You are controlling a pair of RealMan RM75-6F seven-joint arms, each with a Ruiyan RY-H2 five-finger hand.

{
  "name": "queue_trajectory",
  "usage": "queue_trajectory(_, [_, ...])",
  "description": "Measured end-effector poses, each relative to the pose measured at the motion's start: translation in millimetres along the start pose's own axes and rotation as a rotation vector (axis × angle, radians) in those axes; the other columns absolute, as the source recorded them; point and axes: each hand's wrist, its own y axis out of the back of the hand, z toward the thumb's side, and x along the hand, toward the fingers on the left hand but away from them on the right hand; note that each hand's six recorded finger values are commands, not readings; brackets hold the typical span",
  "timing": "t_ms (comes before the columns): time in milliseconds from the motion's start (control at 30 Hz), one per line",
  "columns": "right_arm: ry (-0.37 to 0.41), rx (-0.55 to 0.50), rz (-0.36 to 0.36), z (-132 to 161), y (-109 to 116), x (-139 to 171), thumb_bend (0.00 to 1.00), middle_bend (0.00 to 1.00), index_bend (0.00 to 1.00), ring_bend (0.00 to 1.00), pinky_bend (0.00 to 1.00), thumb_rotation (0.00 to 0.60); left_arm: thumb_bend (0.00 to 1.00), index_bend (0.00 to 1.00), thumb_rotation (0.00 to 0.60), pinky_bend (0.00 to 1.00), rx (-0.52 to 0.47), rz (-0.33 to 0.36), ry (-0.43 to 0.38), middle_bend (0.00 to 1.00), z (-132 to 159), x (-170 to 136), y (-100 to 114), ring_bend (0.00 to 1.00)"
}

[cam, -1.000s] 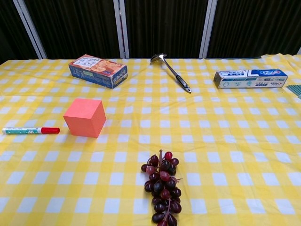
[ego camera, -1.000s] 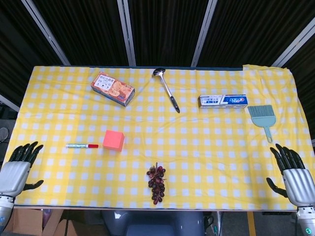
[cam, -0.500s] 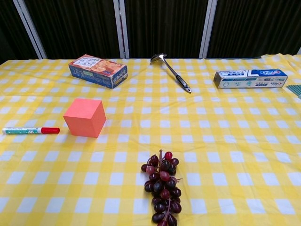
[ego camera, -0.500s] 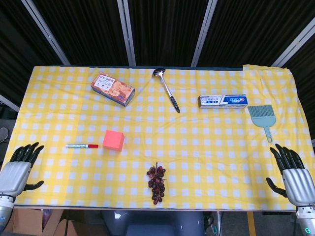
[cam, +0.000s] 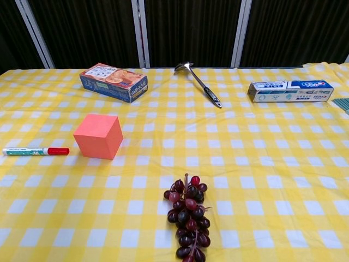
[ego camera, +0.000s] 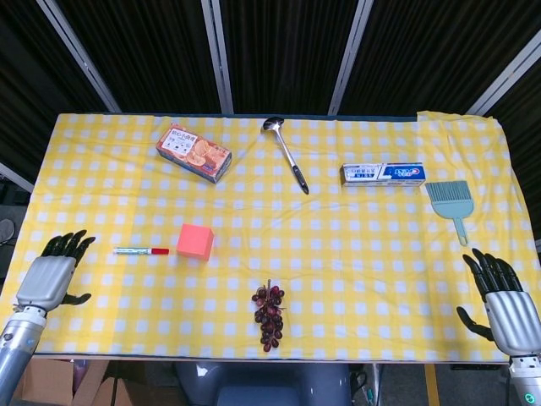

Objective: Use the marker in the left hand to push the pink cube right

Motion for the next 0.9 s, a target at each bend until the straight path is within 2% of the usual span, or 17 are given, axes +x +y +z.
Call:
queue_trajectory(100, [-0.002,-0.002,0.0,0,0,0,0.34,0.0,0.0,0.0,0.09,0.6,0.15,0.39,0.6,0.01,0.039,-0.008,-0.007,0.06,9,22,-3,0.0])
queue_trajectory(267, [-0.004,-0.01,-0.002,-1,1,0,0.34,0.0,0.0,0.0,0.09,0.6,0.2,0.46,0.6,0.01,0.075,-0.018,-0.005,0.07,22,53,-13,0.0])
queue_trajectory(600, [-0.006,-0.021,-0.011,-2,3,0,0.34,0.0,0.0,0.0,0.09,0.6,0.21,0.45,0.6,0.01,0.137,-0.04,0.005,0.07,43,98,-29,0.0])
queue_trajectory(900, [-0.006,-0.03,-0.014,-3,3,1,0.34,0.0,0.0,0.0,0.09,0.6,0.29,0.46,0.6,0.01,0.147,-0.053,0.017,0.07,51,116,-33,0.0])
